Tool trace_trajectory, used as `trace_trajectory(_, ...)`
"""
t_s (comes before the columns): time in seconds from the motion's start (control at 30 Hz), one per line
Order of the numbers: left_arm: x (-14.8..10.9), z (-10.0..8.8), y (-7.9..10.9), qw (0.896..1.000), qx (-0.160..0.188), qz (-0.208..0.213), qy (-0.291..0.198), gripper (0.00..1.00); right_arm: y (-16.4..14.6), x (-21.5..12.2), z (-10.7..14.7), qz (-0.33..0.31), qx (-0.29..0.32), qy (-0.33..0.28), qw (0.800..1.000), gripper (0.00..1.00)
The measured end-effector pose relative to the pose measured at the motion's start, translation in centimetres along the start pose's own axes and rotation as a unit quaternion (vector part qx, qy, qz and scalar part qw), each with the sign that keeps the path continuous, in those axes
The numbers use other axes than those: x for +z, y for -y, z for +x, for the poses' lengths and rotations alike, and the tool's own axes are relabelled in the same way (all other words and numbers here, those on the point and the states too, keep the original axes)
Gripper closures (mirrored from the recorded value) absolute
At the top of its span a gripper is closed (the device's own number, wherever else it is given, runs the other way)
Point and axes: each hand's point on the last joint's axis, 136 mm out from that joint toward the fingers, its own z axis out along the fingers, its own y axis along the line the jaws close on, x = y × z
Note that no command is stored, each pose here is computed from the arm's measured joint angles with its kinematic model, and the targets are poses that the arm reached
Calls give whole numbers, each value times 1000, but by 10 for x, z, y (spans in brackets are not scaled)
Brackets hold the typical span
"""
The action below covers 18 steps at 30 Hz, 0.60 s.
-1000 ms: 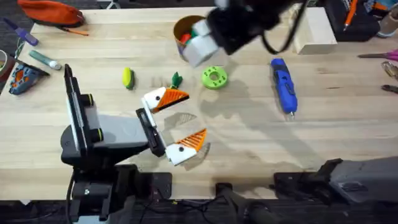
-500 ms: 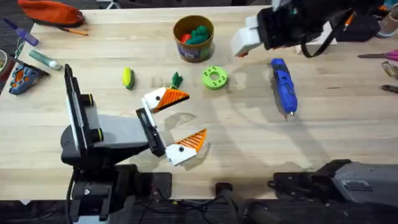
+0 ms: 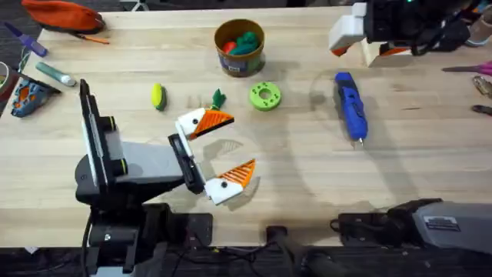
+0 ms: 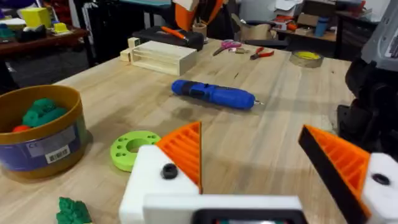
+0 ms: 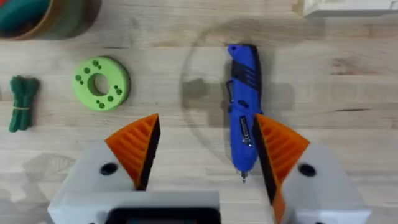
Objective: Pick up the gripper from the table and insert it into the empty holder that is missing its gripper. Then pick up a screw, insert it into the mounting hole, and use the screwdriver to tighten it. Finally, clean up the table by picking up the vegetable and placing it into the bucket.
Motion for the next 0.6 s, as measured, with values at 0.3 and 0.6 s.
trace_trajectory(0.3, 0, 0, 0, 1000, 0, 0, 0, 16, 4, 0, 0, 3, 5, -2, 1000, 134)
trace_trajectory(0.6, 0, 0, 0, 1000, 0, 0, 0, 16, 4, 0, 2, 4, 5, -6, 1000, 133)
